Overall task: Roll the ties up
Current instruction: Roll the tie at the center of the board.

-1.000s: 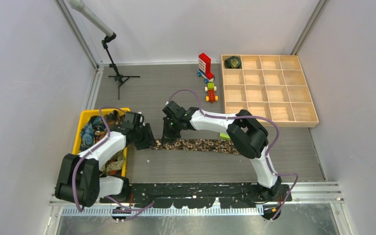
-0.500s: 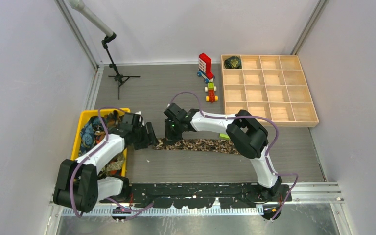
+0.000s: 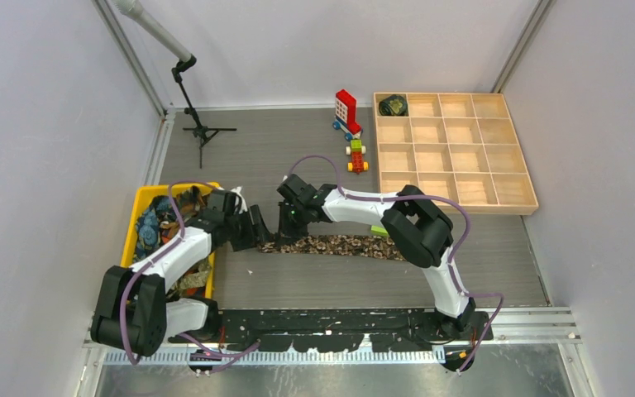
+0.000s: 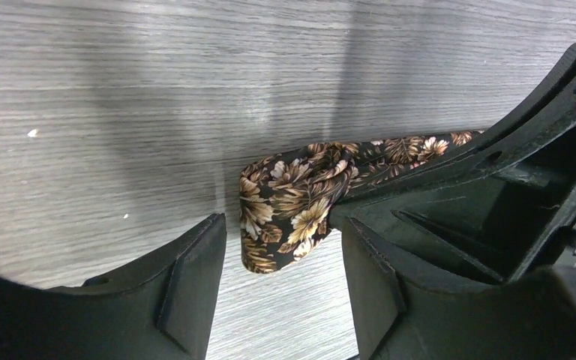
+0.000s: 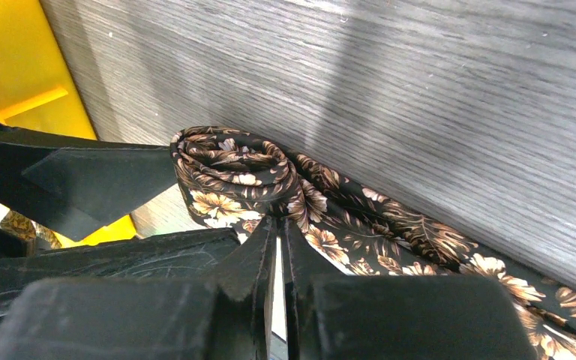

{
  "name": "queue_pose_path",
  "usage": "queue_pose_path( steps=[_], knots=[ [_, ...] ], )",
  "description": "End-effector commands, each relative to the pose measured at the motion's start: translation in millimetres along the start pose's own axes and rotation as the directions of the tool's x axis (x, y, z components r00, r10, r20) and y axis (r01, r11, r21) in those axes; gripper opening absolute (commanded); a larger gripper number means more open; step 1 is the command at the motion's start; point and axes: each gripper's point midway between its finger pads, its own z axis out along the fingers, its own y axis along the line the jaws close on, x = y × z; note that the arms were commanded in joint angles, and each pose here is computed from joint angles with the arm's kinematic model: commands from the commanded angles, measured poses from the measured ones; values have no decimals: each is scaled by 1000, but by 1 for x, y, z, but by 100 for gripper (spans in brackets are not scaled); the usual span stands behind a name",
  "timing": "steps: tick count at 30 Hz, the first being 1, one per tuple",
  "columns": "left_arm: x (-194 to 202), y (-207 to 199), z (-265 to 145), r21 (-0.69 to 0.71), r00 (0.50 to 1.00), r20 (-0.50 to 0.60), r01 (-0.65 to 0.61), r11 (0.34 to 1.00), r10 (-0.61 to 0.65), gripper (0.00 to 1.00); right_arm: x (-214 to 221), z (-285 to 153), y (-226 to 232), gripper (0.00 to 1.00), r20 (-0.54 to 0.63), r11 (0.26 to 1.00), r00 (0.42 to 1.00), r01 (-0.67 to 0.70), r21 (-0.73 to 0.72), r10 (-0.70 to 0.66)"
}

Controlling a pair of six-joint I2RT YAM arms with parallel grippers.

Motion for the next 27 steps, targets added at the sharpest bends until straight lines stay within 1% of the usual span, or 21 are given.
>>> queue_pose_path(
  steps=[1,8,12,19,23,27],
  knots=[
    [-6,-13,5,76,1000,12,7,997,-8,59,-9,2,11,12,19,999,1000,3,-33,-2],
    [-5,-4,7,68,999,5,47,997,-48,58,-7,6,10,12,5,999,1000,-5,-34,5],
    [-4,-2,9,87,997,-7,74,993,-74,58,-6,8,10,12,0,999,1000,-8,-35,8],
    [-2,-1,11,146,989,-37,149,978,-145,53,-6,12,10,12,-8,999,1000,-13,-38,12],
    [-2,0,11,152,988,-38,156,976,-152,51,-7,12,13,12,-10,999,1000,-14,-46,14],
    [-3,-1,12,158,987,-43,158,975,-153,45,-8,12,16,12,-12,998,1000,-16,-56,15]
  ],
)
